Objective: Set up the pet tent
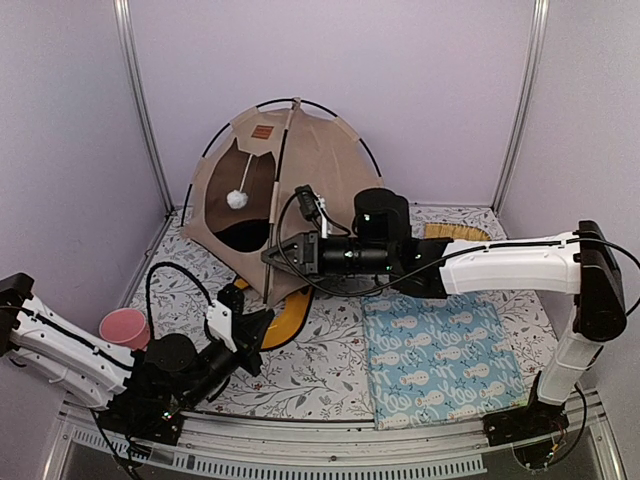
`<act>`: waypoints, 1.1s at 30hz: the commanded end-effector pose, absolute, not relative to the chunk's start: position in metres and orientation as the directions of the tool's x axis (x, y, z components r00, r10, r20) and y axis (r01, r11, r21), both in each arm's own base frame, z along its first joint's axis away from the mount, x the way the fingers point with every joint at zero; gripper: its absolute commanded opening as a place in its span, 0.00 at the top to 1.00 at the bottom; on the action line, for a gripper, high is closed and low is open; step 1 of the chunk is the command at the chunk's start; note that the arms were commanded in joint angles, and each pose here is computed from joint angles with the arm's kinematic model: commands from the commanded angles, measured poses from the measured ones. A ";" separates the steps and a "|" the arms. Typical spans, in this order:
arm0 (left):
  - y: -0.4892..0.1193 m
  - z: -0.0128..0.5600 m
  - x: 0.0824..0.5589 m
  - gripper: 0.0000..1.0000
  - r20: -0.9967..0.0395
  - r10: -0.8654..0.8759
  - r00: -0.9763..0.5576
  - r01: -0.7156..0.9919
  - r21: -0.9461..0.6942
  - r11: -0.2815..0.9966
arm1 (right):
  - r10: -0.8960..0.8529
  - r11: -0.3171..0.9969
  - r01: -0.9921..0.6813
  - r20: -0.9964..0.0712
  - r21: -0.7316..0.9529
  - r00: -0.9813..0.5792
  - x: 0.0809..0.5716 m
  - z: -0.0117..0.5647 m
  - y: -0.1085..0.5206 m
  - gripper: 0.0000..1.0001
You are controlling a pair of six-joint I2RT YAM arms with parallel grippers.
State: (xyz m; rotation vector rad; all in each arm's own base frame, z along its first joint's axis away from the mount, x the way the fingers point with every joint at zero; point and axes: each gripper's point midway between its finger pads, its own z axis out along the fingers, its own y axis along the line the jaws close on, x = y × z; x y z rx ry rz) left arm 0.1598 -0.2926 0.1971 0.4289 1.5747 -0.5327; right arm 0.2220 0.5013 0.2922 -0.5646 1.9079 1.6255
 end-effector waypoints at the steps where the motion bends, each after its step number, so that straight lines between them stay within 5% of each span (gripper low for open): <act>1: -0.306 0.174 0.132 1.00 -0.994 0.053 -0.092 0.666 -0.022 0.746 | 0.300 0.238 -0.662 -0.702 0.711 -0.646 0.280 0.339 0.487 1.00; 33: -0.297 0.159 0.127 1.00 -0.989 0.083 -0.121 0.651 -0.016 0.759 | 0.372 0.297 -0.635 -0.699 0.713 -0.611 0.307 0.345 0.465 1.00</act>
